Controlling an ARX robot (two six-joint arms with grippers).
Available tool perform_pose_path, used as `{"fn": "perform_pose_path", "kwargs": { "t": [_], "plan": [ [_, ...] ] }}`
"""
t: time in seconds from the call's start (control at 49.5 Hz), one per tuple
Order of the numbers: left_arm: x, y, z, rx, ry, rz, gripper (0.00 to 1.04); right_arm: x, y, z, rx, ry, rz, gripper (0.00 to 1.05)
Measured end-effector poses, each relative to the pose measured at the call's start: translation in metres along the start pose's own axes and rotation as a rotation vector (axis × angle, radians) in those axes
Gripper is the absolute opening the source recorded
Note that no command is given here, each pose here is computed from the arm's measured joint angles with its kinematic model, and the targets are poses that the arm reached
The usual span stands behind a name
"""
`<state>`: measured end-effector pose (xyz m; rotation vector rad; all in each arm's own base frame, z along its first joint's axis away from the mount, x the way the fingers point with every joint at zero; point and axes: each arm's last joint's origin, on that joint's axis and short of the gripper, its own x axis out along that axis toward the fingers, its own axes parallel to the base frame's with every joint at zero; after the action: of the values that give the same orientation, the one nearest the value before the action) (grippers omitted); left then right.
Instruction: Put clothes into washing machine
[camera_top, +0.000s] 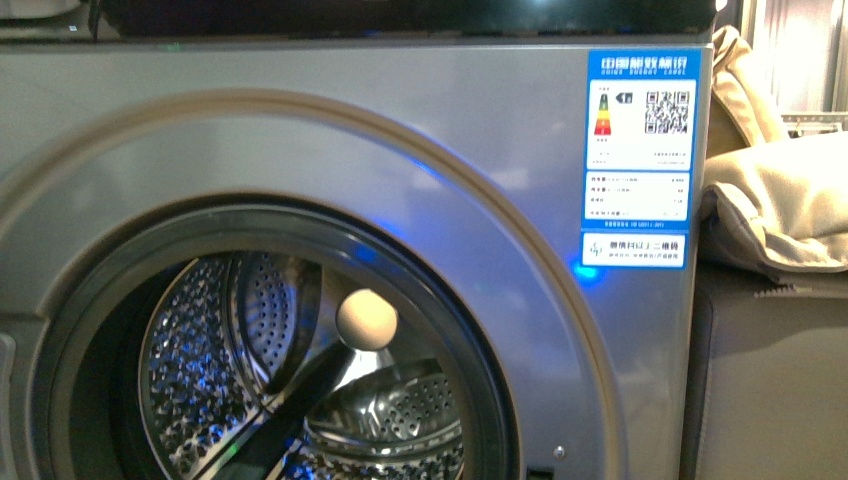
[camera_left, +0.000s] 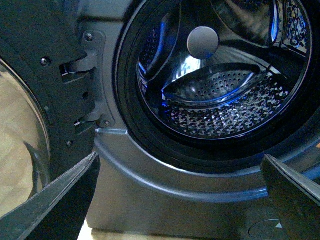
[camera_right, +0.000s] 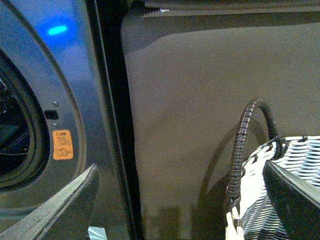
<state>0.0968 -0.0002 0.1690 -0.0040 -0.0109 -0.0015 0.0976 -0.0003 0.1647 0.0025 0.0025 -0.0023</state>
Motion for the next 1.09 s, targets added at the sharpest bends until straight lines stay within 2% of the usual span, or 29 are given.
{"fn": "perform_pose_path", "kwargs": {
  "t": [0.242, 0.384, 0.485, 0.566, 0.909, 1.091],
  "plan": [
    [0.000, 0.000, 0.000, 0.000, 0.000, 0.000, 0.98, 0.000, 0.000, 0.000, 0.002, -0.003, 0.010, 0.97],
    [0.000, 0.000, 0.000, 0.000, 0.000, 0.000, 0.98, 0.004, -0.004, 0.014, 0.033, -0.155, 0.177, 0.97],
    [0.000, 0.000, 0.000, 0.000, 0.000, -0.001, 0.98, 0.008, -0.008, 0.031, -0.014, -0.297, 0.337, 0.97],
    [0.000, 0.000, 0.000, 0.000, 0.000, 0.000, 0.98, 0.010, -0.010, 0.036, -0.029, -0.341, 0.372, 0.97],
    [0.000, 0.000, 0.000, 0.000, 0.000, 0.000, 0.98, 0.025, -0.027, 0.036, 0.050, -0.304, 0.360, 0.97],
    [0.000, 0.000, 0.000, 0.000, 0.000, 0.000, 0.98, 0.057, -0.061, 0.076, 0.120, -0.247, 0.269, 0.97]
  ]
}}
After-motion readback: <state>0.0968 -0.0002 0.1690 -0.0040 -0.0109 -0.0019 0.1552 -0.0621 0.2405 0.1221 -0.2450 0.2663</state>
